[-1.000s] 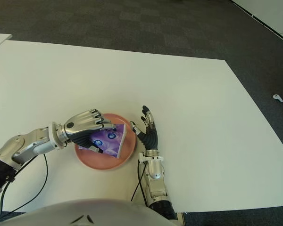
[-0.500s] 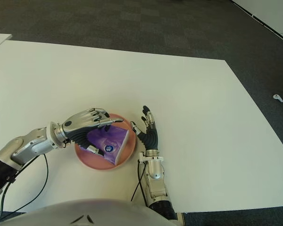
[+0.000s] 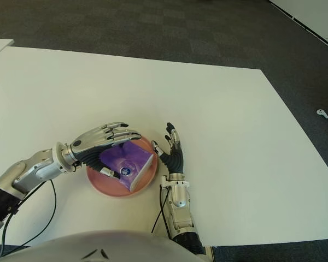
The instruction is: Put the tissue paper into the plate.
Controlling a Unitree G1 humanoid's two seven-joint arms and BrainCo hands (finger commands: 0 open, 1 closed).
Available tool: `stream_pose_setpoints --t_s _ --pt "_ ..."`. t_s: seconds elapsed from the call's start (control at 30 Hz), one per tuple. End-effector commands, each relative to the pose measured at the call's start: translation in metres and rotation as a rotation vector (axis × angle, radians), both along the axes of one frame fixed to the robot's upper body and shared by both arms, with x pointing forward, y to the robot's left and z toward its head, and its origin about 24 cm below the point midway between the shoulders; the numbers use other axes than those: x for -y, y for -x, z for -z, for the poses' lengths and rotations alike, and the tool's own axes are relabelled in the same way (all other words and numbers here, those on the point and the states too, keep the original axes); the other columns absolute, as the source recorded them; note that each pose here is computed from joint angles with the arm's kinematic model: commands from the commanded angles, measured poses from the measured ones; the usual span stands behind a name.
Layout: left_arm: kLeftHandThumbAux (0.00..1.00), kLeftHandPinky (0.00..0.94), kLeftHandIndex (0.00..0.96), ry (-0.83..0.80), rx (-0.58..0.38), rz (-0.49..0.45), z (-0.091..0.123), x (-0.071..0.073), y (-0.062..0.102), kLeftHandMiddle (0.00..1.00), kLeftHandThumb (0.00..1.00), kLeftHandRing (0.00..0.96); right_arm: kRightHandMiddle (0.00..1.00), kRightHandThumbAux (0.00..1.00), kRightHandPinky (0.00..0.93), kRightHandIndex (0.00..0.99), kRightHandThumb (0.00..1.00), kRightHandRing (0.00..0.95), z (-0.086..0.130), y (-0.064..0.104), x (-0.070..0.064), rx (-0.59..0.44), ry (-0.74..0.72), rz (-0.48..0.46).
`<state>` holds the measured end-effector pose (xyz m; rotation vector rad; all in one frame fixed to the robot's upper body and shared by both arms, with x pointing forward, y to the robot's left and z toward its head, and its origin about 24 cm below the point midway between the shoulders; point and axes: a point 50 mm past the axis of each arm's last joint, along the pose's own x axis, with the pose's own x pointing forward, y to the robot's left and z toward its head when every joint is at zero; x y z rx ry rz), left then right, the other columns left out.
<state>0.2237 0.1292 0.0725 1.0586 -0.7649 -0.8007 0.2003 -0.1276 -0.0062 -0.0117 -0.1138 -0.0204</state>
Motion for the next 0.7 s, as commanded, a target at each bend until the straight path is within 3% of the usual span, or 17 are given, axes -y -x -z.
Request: stream_pose_setpoints --t_s 0.03,0.37,0.53,0.7 --pt "0.478 0.000 0.000 -0.019 -0.032 -0.022 0.005 -0.002 0.001 0.000 0.000 0.000 0.000 0.766 0.000 0.000 0.000 0.000 0.060 0.048 0.007 -0.298 0.060 -0.017" --pt "0.475 0.000 0.000 -0.043 -0.027 -0.044 -0.001 -0.008 -0.003 0.000 0.015 0.000 0.000 0.767 0.000 0.000 0.000 0.000 0.060 0.049 0.005 -0.296 0.040 -0.015" --pt "0.462 0.000 0.000 -0.002 0.004 -0.086 -0.020 -0.019 -0.012 0.000 0.019 0.000 0.000 0.768 0.000 0.000 0.000 0.000 0.060 0.050 0.005 -0.303 0.031 -0.010" --pt "0.462 0.000 0.000 0.225 -0.015 -0.168 -0.047 -0.036 -0.022 0.000 0.047 0.000 0.000 0.754 0.000 0.000 0.000 0.000 0.059 0.051 0.003 -0.304 0.027 -0.016"
